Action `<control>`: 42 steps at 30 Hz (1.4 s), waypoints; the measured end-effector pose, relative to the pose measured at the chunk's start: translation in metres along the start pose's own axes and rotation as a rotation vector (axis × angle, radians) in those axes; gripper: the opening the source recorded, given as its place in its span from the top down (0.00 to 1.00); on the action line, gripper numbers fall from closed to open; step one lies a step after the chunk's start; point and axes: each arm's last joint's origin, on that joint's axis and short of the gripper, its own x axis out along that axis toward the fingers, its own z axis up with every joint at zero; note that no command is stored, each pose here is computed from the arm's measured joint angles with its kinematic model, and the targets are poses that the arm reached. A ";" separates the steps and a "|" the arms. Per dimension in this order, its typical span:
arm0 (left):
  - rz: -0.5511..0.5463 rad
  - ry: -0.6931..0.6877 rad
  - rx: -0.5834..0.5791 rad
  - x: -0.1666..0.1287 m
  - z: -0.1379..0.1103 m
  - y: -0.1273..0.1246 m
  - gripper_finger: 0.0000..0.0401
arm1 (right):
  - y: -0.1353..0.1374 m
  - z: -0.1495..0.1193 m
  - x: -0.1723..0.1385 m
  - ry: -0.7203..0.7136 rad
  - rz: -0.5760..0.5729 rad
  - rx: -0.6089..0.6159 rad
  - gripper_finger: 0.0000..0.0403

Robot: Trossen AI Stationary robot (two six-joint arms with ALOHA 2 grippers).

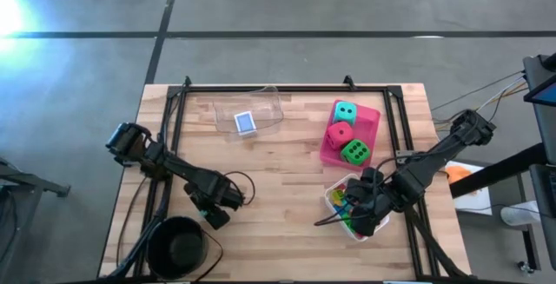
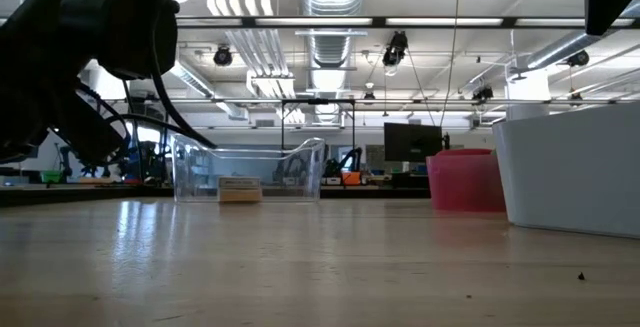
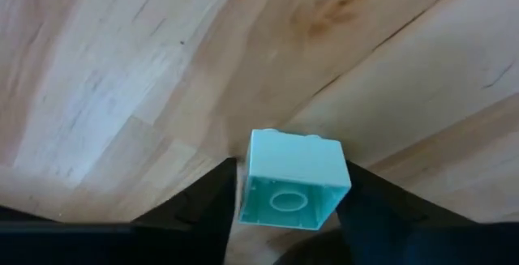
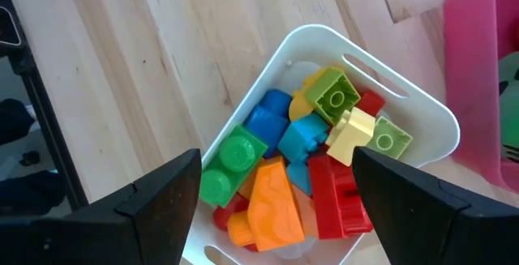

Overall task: Pick & Place Toys
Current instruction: Put the light blue game piece into the white bin

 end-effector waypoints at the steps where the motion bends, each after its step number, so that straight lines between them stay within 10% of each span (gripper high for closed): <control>1: 0.000 0.000 0.000 0.000 0.000 0.000 0.53 | 0.000 0.000 0.000 -0.001 0.001 0.000 0.22; 6: 0.006 0.003 -0.005 0.000 0.000 0.001 0.67 | 0.000 0.000 0.000 -0.002 0.001 0.013 0.22; 21: -0.125 -0.110 0.001 -0.033 -0.005 -0.014 0.67 | 0.008 0.008 -0.007 -0.172 0.065 -0.030 0.22; 42: -0.963 -0.751 -0.055 -0.166 -0.017 -0.024 0.67 | 0.024 0.036 -0.058 -0.741 0.254 -0.330 0.22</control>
